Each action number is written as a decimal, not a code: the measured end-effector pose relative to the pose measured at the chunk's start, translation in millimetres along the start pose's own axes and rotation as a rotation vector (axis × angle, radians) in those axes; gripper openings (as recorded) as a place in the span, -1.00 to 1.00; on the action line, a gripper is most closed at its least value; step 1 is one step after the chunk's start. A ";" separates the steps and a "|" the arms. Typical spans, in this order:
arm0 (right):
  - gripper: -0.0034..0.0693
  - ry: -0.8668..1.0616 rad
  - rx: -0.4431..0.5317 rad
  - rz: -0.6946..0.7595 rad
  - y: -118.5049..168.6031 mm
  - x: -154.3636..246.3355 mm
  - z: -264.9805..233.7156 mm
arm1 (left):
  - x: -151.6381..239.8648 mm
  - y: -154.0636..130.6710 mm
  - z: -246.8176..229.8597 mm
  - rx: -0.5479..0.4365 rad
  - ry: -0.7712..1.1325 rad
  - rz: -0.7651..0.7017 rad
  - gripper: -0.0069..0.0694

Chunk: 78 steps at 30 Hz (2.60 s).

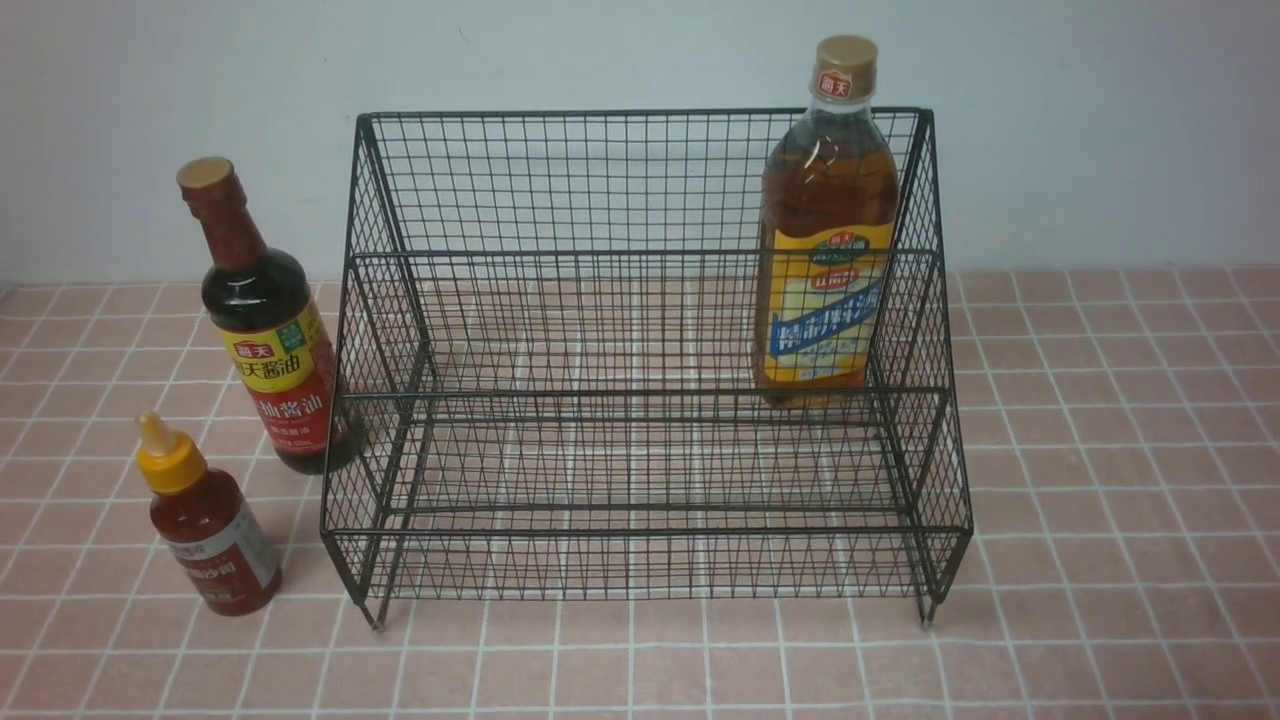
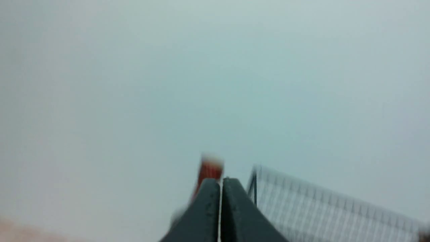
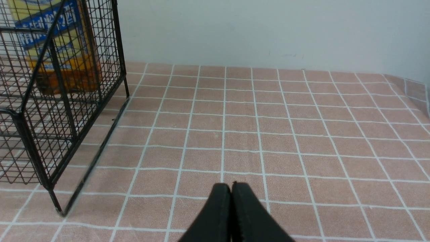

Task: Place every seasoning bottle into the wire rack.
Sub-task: Use the left arm to grab the condiment bottle closest to it

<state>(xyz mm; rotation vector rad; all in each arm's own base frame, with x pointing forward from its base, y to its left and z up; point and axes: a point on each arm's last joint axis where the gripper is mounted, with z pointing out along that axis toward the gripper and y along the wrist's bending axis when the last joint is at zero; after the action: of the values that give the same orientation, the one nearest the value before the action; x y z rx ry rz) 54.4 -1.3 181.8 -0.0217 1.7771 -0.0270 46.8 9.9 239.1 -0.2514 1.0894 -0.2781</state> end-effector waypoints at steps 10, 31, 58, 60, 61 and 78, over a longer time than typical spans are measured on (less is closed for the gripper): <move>-0.94 0.000 0.000 0.001 0.0 0.0 0.0 | -18.7 -22.9 76.0 -0.011 0.224 0.144 -0.84; -0.94 0.000 0.000 0.002 0.0 0.0 0.0 | 85.3 3.7 143.5 -0.126 0.605 0.242 0.11; -0.94 0.000 0.000 0.002 0.0 0.0 0.0 | 142.3 26.0 144.3 -0.205 0.748 0.270 0.38; -0.94 0.000 0.000 0.002 0.0 0.0 0.0 | 144.1 26.7 144.5 -0.207 0.748 0.272 0.14; -0.94 0.000 0.000 0.002 0.0 0.0 0.0 | 145.0 27.1 144.3 -0.207 0.751 0.273 -0.01; -0.94 0.000 0.000 0.002 0.0 0.0 0.0 | 102.0 2.2 151.6 -0.023 0.584 0.356 -0.15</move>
<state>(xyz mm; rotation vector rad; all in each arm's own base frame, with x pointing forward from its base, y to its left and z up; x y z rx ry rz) 54.4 -1.3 181.8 -0.0199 1.7771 -0.0256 227.1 -13.3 220.2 0.0142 1.6887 -0.0131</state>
